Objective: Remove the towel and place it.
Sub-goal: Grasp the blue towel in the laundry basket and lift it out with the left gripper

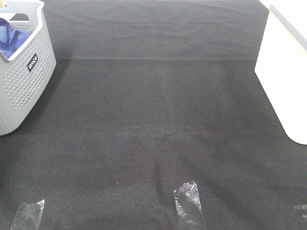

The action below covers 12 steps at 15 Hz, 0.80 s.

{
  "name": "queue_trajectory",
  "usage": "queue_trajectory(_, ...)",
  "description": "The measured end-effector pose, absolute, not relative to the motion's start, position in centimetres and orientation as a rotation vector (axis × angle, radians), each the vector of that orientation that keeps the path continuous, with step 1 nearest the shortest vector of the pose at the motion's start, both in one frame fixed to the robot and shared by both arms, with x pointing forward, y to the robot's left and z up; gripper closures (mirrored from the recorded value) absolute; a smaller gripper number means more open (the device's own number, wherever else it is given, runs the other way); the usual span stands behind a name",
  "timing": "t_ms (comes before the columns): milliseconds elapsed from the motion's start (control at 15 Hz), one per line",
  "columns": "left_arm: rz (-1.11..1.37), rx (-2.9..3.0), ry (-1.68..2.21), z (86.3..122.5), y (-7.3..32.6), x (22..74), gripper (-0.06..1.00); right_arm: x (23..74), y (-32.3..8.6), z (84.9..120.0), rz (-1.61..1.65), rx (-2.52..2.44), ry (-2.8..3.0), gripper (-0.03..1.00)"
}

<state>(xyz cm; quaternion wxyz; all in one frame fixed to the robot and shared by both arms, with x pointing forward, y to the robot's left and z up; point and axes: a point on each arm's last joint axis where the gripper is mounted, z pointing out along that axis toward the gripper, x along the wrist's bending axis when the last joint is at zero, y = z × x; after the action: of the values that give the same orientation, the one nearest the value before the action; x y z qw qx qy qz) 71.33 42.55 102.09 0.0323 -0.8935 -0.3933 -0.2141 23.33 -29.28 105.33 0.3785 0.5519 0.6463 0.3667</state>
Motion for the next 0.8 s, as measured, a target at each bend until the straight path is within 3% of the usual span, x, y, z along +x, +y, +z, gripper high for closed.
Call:
queue_trajectory(200, -0.796, -2.759, -1.229, 106.1, 41.8, 70.8, 0.94, 23.3, -29.3, 105.3, 0.937, 1.410, 1.651, 0.37)
queue_trajectory(800, -1.347, -2.761, -1.036, 119.5, 34.9, 66.9, 0.94, 23.3, -29.3, 105.3, 0.937, 1.410, 1.651, 0.37)
